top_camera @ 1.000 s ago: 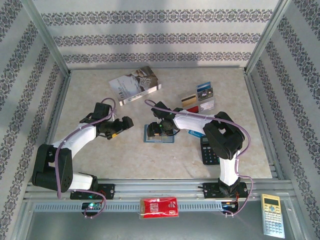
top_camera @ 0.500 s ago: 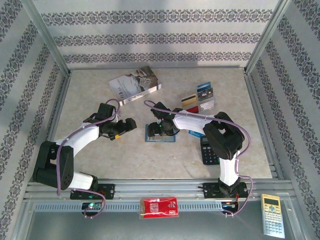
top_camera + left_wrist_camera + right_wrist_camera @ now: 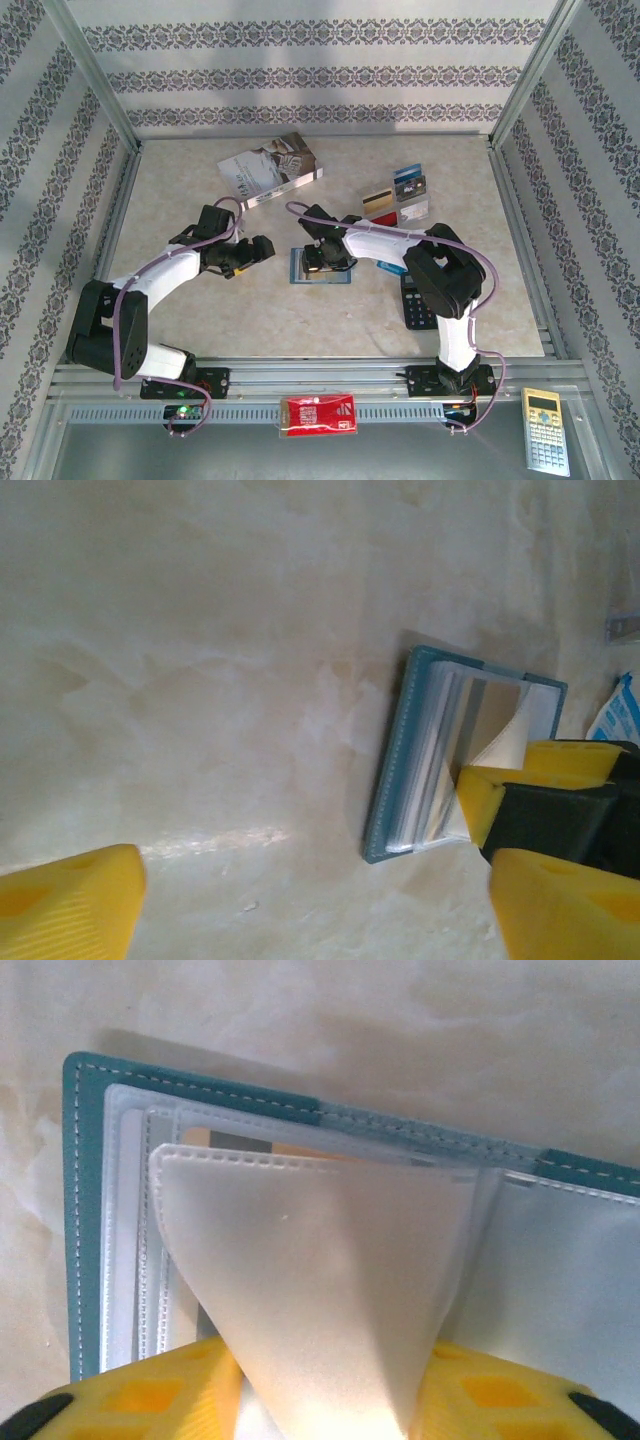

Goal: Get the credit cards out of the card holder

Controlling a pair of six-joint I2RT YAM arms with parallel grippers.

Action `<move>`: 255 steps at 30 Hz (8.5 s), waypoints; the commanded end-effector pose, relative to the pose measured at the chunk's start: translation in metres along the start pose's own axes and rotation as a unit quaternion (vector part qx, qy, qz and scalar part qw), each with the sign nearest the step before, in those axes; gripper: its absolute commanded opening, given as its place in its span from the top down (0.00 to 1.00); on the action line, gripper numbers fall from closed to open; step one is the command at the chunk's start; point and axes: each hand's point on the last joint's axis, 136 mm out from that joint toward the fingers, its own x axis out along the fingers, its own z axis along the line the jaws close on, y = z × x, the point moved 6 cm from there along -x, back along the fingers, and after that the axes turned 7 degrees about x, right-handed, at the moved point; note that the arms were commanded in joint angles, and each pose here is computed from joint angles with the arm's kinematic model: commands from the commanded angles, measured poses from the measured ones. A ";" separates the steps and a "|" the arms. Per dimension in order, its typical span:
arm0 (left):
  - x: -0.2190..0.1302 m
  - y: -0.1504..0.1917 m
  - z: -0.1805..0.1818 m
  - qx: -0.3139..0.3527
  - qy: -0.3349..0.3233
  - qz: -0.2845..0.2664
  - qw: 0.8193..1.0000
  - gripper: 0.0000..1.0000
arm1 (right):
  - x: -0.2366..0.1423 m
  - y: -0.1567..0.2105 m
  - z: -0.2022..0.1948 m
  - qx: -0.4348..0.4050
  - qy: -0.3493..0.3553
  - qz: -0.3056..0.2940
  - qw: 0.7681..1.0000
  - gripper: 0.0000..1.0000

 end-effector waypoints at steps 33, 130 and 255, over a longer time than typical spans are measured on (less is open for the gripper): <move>0.101 0.036 -0.029 -0.040 0.005 0.099 0.994 1.00 | 0.003 0.008 -0.039 0.033 0.062 0.003 0.998 0.62; 0.094 0.023 -0.025 0.005 -0.060 0.098 0.993 0.97 | -0.007 -0.002 -0.031 0.114 -0.238 -0.014 0.964 0.94; -0.022 -0.037 -0.155 0.024 0.332 -0.050 0.942 0.98 | -0.147 -0.035 -0.017 0.109 -0.536 -0.078 0.833 0.79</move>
